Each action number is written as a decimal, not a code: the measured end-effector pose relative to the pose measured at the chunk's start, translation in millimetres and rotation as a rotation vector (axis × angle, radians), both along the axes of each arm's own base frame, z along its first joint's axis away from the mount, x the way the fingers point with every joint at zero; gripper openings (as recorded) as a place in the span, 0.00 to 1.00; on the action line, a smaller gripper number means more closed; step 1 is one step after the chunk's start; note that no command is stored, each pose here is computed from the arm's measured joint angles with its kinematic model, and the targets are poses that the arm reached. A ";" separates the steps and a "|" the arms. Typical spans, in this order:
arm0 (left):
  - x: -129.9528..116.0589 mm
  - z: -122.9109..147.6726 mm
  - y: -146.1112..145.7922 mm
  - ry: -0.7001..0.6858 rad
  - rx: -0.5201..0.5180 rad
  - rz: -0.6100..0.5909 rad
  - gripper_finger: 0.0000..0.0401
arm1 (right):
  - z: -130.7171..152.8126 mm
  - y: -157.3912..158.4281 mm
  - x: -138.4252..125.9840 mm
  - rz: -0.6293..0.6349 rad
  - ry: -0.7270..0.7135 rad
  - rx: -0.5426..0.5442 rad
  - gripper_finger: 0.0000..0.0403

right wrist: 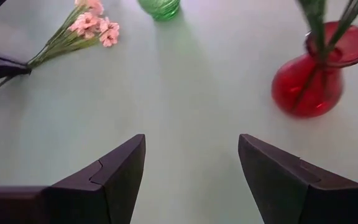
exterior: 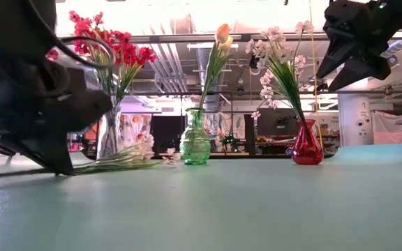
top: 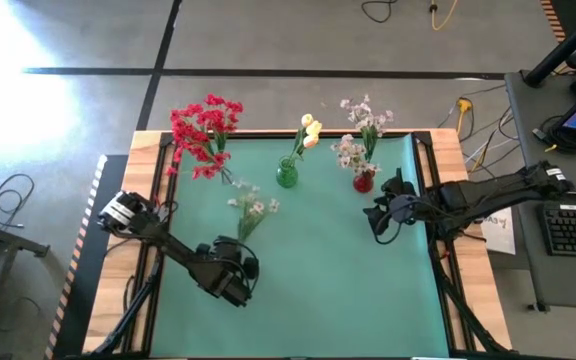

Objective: Sort flowers into vase by color
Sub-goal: Put the white flowers into the red vase

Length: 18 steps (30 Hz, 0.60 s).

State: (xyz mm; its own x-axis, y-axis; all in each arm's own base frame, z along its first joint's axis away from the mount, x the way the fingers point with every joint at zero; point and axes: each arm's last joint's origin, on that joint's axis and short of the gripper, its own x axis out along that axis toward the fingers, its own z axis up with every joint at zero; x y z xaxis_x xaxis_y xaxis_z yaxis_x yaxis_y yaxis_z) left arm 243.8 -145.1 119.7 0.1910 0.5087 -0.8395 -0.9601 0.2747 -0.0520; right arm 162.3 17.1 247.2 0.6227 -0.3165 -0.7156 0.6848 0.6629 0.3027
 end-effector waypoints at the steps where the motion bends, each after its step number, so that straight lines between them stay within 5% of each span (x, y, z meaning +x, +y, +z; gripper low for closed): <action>1: -1.4 3.6 -1.5 -0.006 -0.008 -0.013 0.00 | 0.0 2.4 -0.3 0.012 -0.001 0.003 0.62; 10: -18.4 59.2 -12.8 -0.160 -0.017 -0.232 0.00 | 0.0 28.6 -5.1 0.139 -0.017 0.061 0.62; 18: -25.2 115.6 -10.9 -0.450 0.190 -0.409 0.00 | 1.2 53.5 6.6 0.279 -0.105 0.018 0.63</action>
